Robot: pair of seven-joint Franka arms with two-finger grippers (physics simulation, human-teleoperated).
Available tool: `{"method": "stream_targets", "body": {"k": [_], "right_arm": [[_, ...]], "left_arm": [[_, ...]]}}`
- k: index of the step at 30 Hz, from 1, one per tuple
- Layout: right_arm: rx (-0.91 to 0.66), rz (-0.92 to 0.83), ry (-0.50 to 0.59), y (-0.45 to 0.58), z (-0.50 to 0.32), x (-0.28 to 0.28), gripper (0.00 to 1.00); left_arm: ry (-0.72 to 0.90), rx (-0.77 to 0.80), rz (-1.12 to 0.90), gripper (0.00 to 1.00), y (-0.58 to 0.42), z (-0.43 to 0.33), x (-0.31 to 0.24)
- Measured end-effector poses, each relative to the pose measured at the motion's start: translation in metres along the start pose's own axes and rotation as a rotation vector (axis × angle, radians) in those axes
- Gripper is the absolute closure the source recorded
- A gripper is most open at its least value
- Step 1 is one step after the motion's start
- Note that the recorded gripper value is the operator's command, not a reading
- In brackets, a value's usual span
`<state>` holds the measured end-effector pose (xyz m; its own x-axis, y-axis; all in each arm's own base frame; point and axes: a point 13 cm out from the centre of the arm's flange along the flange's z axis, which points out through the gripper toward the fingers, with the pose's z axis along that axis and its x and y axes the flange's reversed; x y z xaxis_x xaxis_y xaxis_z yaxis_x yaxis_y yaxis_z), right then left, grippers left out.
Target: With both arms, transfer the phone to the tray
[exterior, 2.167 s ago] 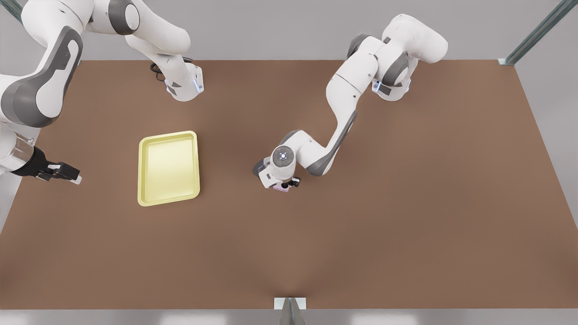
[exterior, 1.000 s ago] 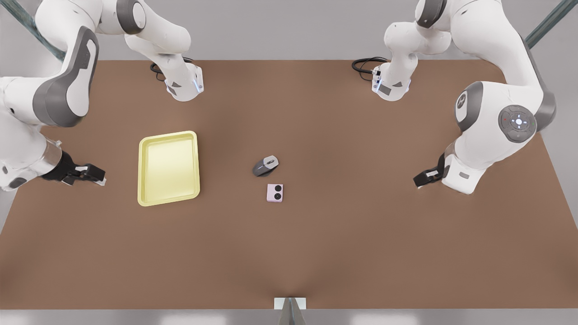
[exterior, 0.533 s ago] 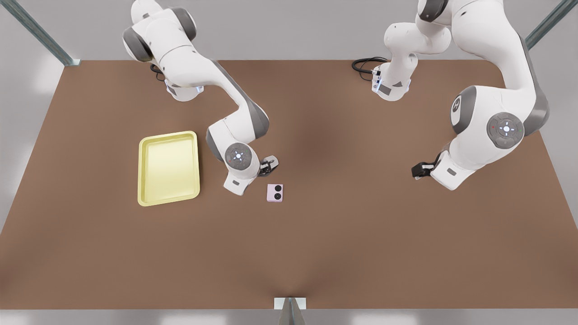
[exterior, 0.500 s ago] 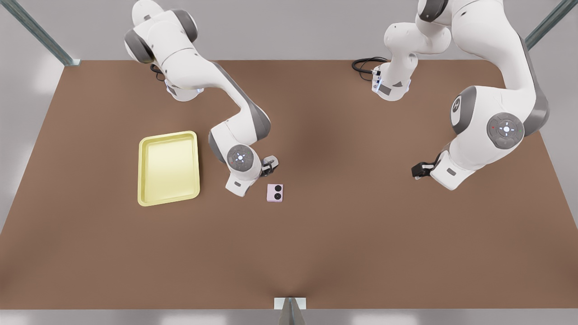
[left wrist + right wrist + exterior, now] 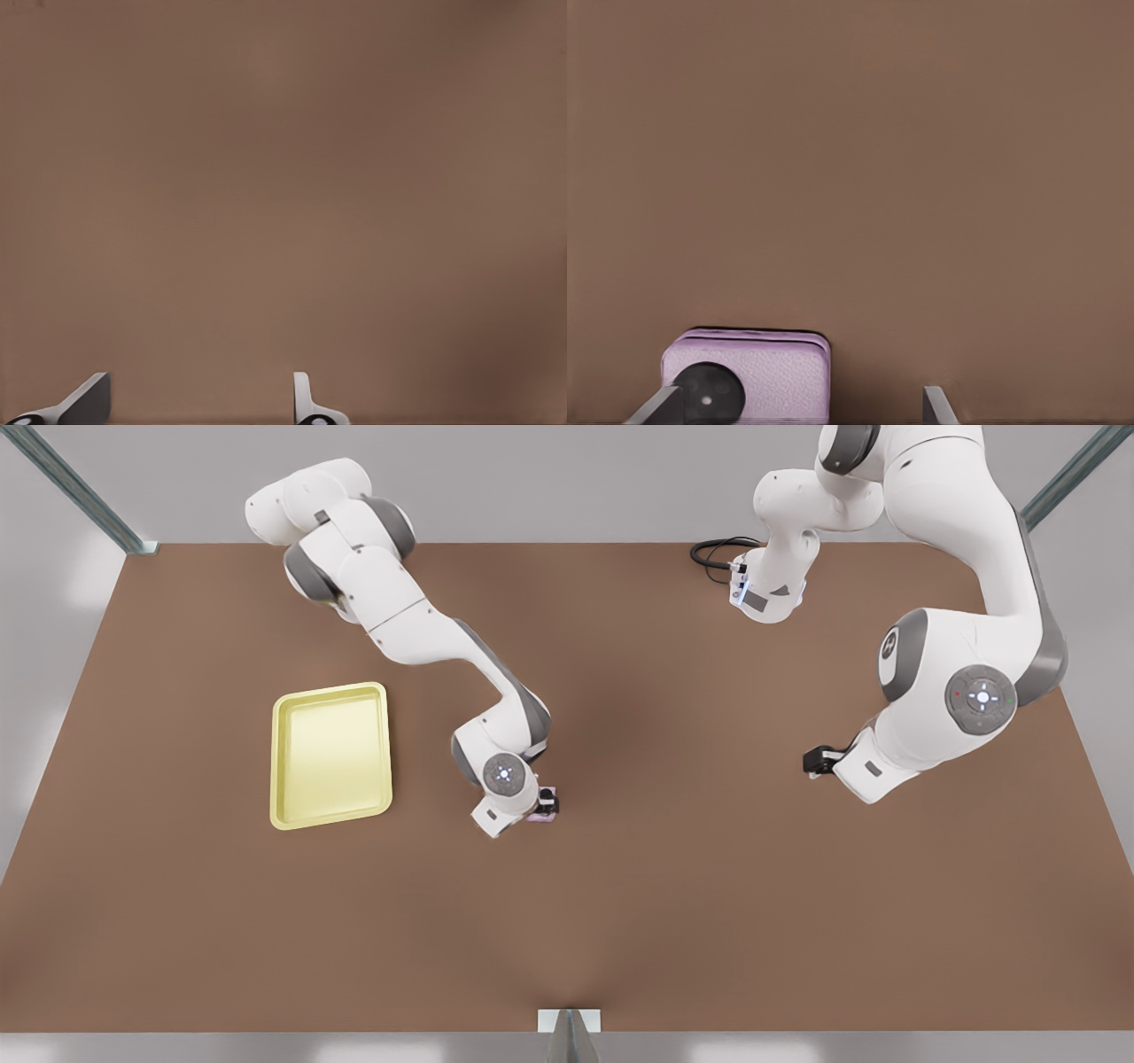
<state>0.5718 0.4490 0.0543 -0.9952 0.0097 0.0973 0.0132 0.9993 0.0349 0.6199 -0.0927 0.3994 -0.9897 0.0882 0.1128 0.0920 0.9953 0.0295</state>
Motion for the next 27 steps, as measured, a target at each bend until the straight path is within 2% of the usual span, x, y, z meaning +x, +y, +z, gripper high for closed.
{"method": "stream_targets", "body": {"k": [5, 12, 27], "right_arm": [[-0.02, 0.028, -0.042, 0.033, 0.003, 0.019, 0.0], [-0.05, 0.138, -0.077, 0.027, -0.003, 0.004, 0.0], [-0.015, 0.203, -0.071, 0.016, 0.023, 0.013, 0.0]], "left_arm": [[0.001, -0.003, 0.021, 0.0, 0.0, 0.001, -0.001], [0.003, -0.004, 0.041, 0.0, 0.0, 0.002, -0.001], [0.009, -0.008, 0.06, 0.0, 0.001, 0.007, -0.002]]}}
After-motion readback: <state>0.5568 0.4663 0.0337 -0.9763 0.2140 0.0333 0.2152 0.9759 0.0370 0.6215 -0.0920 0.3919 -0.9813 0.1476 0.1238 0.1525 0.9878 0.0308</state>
